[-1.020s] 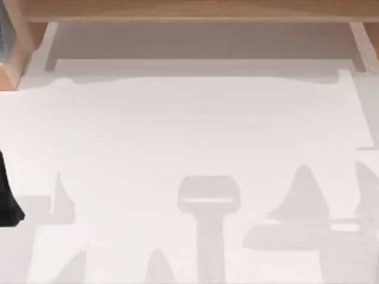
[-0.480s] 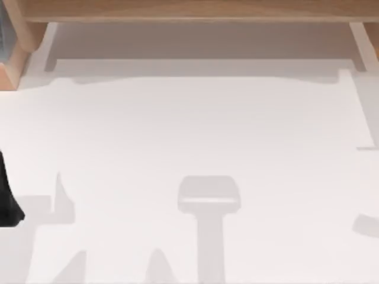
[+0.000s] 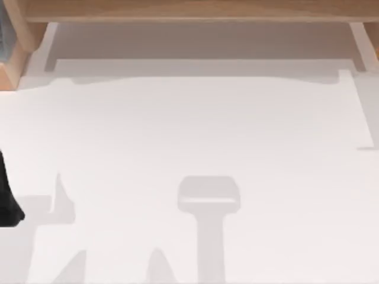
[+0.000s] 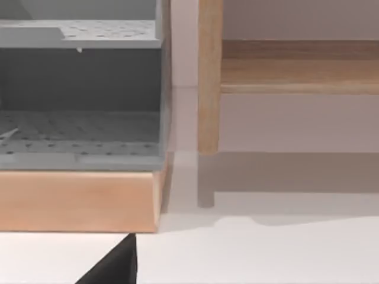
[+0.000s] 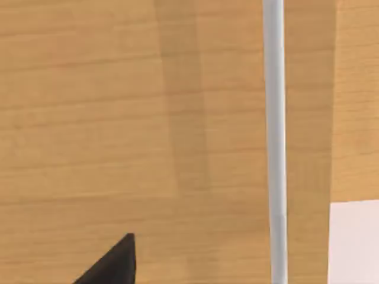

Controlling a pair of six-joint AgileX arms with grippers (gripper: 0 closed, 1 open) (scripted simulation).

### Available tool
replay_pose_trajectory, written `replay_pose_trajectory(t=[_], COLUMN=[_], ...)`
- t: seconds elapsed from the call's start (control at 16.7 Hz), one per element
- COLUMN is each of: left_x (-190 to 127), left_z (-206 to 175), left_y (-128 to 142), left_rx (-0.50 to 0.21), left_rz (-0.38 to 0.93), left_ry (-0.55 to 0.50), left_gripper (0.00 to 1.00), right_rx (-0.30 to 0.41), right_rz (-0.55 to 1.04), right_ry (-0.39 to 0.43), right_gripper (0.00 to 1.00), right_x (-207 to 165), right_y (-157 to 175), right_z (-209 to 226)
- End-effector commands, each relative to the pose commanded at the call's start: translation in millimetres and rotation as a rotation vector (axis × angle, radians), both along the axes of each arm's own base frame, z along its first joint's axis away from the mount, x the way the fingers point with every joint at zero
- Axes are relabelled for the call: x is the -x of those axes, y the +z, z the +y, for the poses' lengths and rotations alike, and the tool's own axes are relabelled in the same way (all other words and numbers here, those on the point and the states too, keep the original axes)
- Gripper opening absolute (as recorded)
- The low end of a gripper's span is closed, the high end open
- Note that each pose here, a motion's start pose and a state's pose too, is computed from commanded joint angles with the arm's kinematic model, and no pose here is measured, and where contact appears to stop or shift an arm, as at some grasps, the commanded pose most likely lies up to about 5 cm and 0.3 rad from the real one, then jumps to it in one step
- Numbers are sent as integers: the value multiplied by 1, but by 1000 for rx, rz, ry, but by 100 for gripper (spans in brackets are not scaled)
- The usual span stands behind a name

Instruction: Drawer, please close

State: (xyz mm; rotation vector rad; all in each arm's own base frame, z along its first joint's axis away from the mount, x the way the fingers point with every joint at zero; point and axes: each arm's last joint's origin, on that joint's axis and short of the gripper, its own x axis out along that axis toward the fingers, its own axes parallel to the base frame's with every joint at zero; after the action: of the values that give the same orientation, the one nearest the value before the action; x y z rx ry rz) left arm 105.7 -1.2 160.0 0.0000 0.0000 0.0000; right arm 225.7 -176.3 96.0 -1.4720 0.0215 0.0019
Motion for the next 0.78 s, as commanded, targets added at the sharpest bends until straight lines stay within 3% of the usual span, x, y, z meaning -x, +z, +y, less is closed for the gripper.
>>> replay_pose_trajectory(t=[0.12, 0.24, 0.78], left_x=[0, 0, 0], left_z=[0, 0, 0], left_y=[0, 0, 0], left_rx=[0, 0, 0], left_rz=[0, 0, 0], left_ry=[0, 0, 0], left_gripper=[100, 100, 100], right_rx=[72, 99, 99], right_rz=[-10, -15, -15], right_ry=[2, 3, 3], right_gripper=[100, 100, 100], right_x=[0, 1, -19], right_y=[-5, -7, -7], right_z=[-2, -2, -3])
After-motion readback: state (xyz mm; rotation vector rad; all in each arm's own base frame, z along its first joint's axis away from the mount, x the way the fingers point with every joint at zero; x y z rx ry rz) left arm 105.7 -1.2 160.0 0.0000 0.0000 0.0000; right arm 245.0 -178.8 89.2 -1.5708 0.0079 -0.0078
